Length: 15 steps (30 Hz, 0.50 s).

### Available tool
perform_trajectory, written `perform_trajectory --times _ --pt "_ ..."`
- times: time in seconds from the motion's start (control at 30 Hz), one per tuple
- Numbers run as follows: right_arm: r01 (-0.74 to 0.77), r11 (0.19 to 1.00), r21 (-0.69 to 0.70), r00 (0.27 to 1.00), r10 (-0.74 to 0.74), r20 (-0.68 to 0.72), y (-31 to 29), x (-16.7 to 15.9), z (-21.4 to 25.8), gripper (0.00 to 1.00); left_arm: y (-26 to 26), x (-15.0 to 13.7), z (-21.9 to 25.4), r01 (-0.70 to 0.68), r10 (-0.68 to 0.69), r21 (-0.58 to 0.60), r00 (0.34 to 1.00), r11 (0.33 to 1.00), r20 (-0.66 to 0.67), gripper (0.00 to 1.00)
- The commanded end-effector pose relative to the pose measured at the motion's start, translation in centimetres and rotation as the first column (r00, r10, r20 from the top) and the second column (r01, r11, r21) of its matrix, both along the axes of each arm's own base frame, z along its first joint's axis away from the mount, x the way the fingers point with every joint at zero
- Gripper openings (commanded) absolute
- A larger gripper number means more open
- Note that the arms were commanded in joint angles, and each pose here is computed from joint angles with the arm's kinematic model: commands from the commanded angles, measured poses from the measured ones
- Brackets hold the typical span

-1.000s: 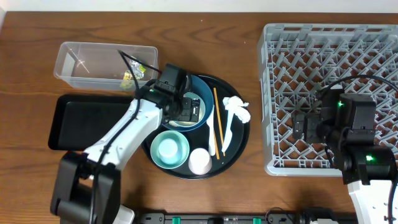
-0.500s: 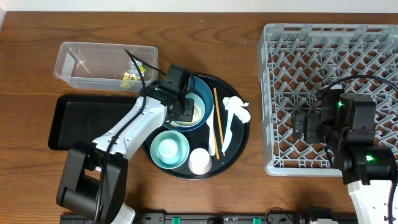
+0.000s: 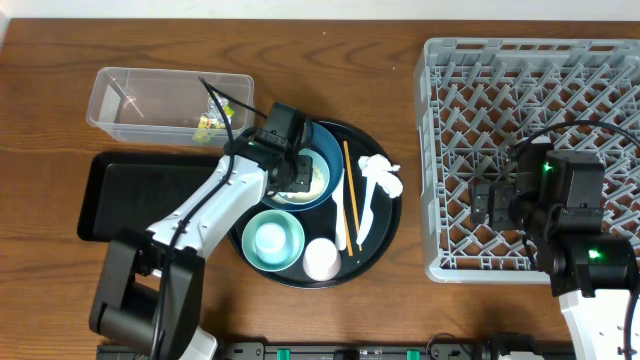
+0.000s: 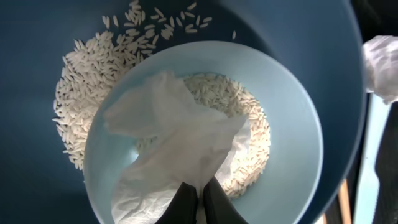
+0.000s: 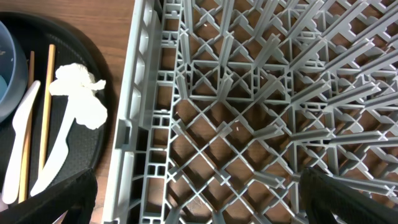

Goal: Sort waste into correct bins and load items into the dishwasher rack
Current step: 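Grasp the white tissue on the blue plate with left gripper, then move the tissue with left gripper into the clear bin and release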

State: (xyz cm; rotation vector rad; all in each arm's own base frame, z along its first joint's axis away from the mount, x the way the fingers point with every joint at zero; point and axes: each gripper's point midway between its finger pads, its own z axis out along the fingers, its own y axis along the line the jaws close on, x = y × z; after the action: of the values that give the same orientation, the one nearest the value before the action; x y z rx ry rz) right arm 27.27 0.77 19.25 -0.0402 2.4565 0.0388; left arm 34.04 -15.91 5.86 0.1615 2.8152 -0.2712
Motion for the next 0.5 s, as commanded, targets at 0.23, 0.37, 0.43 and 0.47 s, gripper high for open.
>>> perform_trajectory --times 0.23,0.37,0.43,0.47 --pt "0.011 1.0 0.012 1.0 -0.011 0.014 -0.1 0.2 0.7 0.99 4.6 3.7 11.1 -0.14 0.121 0.029 0.929 0.99 0.35 0.06" --pt "0.011 1.0 0.012 1.0 -0.011 0.014 -0.1 0.2 0.7 0.99 8.7 5.4 14.3 -0.256 0.232 -0.011 0.859 0.967 0.457 0.06" --pt "0.011 1.0 0.012 1.0 -0.011 0.014 -0.1 0.2 0.7 0.99 11.0 6.6 15.6 -0.313 0.29 -0.04 0.814 0.949 0.503 0.06" --pt "0.011 1.0 0.012 1.0 -0.011 0.014 -0.1 0.2 0.7 0.99 12.0 7.1 16.0 -0.336 0.312 -0.051 0.795 0.94 0.52 0.06"
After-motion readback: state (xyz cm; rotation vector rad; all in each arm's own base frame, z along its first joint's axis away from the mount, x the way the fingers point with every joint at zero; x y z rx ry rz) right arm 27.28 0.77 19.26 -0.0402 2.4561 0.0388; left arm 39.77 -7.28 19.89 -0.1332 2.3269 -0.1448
